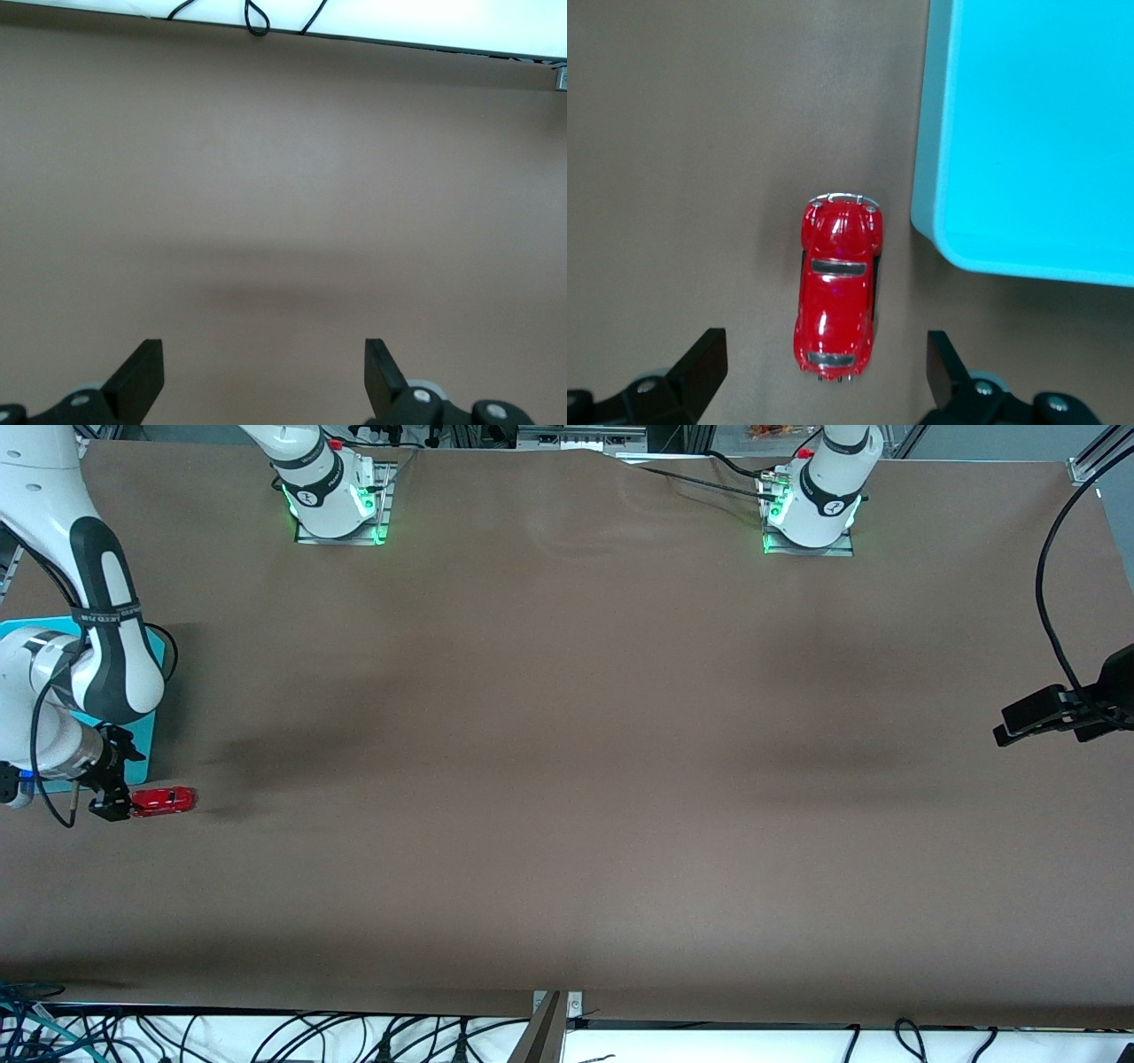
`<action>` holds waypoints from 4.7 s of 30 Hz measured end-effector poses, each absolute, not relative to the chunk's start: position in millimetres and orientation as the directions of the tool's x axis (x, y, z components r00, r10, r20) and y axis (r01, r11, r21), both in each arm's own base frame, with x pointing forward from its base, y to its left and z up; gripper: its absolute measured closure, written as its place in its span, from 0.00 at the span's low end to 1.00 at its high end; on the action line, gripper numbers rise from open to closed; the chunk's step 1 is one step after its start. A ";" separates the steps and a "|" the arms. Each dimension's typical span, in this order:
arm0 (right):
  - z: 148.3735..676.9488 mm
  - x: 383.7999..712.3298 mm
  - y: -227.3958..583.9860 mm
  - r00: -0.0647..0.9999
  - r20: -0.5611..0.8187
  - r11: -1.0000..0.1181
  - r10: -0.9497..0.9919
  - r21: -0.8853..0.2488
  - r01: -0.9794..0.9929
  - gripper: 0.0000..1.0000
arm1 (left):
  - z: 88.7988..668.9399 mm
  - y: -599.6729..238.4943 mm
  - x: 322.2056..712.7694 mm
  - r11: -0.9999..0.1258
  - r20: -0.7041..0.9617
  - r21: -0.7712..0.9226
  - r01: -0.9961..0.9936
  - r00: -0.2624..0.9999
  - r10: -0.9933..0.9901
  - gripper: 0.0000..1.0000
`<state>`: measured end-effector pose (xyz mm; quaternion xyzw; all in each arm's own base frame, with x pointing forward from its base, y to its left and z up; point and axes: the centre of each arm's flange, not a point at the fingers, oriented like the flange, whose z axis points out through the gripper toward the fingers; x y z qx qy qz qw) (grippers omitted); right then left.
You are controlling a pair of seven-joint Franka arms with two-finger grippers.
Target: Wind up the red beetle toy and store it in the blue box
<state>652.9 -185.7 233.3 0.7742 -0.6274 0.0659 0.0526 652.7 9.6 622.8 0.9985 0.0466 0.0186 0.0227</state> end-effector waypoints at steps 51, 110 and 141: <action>184.9 662.4 -193.7 0.150 0.170 -0.156 -0.974 -0.025 -0.987 0.53 | 622.9 8.6 652.7 -0.994 0.034 0.056 0.091 0.995 0.093 0.00; 301.6 637.4 -156.3 0.341 0.017 -0.333 -0.940 0.173 -0.927 0.53 | 622.5 8.5 652.7 -0.994 0.033 0.057 0.091 0.995 0.093 0.00; 386.9 580.0 -115.1 0.637 -0.098 -0.644 -0.764 0.181 -0.744 0.53 | 622.4 8.5 652.7 -0.994 0.033 0.057 0.091 0.995 0.093 0.00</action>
